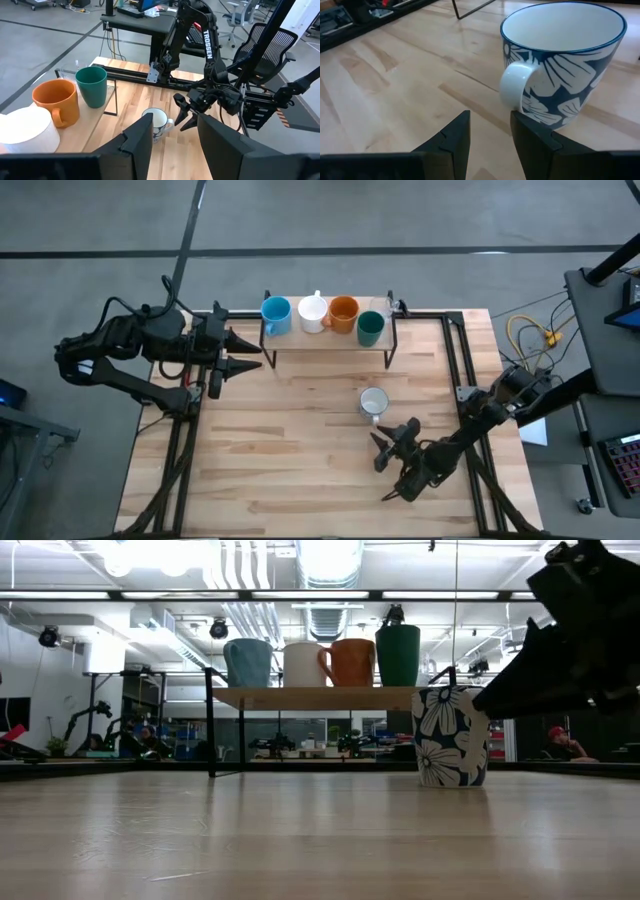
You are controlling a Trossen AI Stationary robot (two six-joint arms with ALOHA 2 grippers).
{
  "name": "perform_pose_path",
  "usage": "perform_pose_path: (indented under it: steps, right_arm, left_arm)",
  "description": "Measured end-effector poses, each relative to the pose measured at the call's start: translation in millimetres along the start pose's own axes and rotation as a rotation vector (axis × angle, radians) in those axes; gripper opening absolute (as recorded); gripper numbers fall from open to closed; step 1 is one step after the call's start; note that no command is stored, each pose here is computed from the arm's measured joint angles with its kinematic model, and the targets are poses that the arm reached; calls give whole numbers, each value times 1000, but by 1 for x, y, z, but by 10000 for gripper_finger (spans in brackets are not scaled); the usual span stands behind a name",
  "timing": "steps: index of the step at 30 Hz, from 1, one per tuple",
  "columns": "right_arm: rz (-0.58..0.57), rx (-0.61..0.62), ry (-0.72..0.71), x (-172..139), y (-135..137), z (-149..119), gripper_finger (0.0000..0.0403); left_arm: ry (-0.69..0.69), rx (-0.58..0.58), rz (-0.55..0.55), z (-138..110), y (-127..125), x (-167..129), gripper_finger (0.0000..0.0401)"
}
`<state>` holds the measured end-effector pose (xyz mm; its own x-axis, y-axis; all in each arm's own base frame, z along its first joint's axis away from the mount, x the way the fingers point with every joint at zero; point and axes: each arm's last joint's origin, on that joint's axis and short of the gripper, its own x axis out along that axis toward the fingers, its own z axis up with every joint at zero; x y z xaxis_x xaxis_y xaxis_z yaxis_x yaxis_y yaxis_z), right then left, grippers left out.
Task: Stack small to large cups/mugs on shelf
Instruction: Put the white patterned mug on the shelf
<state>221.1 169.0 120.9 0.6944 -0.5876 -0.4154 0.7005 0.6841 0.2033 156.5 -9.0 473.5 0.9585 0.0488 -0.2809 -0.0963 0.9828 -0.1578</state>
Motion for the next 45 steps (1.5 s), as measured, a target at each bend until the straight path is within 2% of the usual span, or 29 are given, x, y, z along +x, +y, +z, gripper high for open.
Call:
perform_pose_path:
  steps: [11, 17, 31, 45]
  right_arm:
    - [-45, -10, -2, 13, -2, 5, 134]
    - [-45, -15, 68, 14, -3, 3, 134]
    - [-106, -95, 69, 23, -9, 8, 134]
    - [-119, -56, 50, 29, -6, 14, 134]
  left_arm:
    - [1, 0, 0, 0, 0, 0, 141]
    - [5, 1, 0, -1, 0, 0, 141]
    - [19, 2, -1, -2, 0, 0, 141]
    - [22, 1, -13, -2, 0, 0, 141]
